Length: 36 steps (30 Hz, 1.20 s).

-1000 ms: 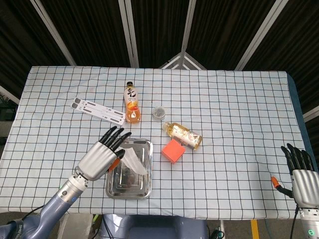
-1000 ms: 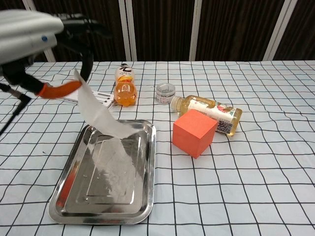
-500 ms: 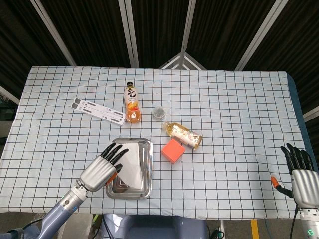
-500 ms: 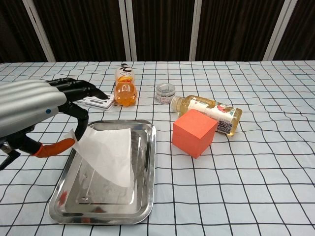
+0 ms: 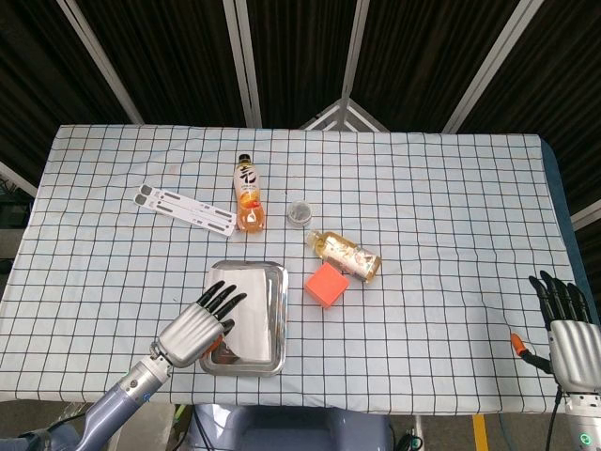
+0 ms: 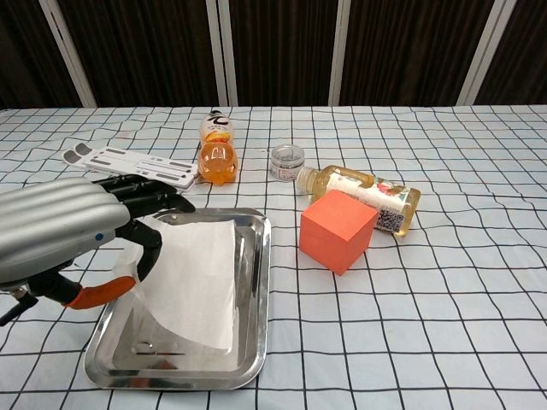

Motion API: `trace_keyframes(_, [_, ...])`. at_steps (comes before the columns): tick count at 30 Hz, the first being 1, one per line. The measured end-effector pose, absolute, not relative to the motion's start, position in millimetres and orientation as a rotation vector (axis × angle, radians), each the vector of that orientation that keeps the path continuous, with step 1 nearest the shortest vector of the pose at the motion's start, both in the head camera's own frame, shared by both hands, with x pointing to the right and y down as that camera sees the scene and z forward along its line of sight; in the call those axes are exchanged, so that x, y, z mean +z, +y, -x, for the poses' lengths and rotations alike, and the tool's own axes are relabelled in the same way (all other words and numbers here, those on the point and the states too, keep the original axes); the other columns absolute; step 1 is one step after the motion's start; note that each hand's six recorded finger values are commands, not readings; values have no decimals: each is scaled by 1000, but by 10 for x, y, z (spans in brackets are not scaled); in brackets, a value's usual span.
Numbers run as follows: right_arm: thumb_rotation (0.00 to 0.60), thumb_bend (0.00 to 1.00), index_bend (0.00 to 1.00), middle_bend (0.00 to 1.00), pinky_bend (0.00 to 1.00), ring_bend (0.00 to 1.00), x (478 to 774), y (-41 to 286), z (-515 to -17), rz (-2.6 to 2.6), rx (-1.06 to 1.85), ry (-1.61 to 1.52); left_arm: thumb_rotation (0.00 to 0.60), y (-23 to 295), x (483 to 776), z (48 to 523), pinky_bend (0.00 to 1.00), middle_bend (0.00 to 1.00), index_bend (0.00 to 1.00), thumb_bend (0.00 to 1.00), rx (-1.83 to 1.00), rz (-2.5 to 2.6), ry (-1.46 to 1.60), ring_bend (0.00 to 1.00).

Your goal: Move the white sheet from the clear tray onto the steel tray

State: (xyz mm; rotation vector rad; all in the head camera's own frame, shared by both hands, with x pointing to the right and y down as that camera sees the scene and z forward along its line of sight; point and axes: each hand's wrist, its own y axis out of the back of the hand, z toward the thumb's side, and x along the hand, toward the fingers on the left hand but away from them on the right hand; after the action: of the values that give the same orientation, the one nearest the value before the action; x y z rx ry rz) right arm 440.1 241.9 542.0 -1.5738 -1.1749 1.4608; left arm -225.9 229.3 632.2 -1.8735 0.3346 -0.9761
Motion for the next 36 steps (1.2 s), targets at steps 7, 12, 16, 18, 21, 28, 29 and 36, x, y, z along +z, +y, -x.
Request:
trace_keyframes(7, [600,325,0,0,0,0,5418,2420,-4401,1576,1460,-1176,600,2335,6360,2298,0,46,552,477,-980,1876,285,0])
trace_keyframes(12, [600,325,0,0,0,0,5418,2419,-4399,1576,1458,-1173,600,2341,6383,2366,0,3,344,349,-1000,1856,249,0])
trace_keyframes(16, [600,326,0,0,0,0,5422,2419,-4398,1576,1462,-1172,600,2354,6373,2408,0,0,230,320,-1019,1852,231,0])
trace_keyframes(18, [600,326,0,0,0,0,5423,2419,-4397,1576,1462,-1172,600,2362,6355,2425,0,0,179,305,-1024,1852,226,0])
trace_keyframes(21, [600,326,0,0,0,0,5425,2421,-4397,1576,1464,-1172,600,2376,6324,2446,0,0,132,272,-1029,1859,227,0])
trace_keyframes(28, [600,325,0,0,0,0,5426,2422,-4394,1577,1464,-1171,600,2394,6283,2485,0,0,22,126,-1052,1886,242,0])
trace_keyframes(29, [600,325,0,0,0,0,5426,2422,-4395,1577,1464,-1172,600,2395,6278,2487,0,0,13,124,-1054,1889,244,0])
trace_keyframes(36, [600,325,0,0,0,0,5428,2422,-4395,1577,1465,-1170,600,2448,6273,2562,0,0,0,533,-1094,1918,187,0])
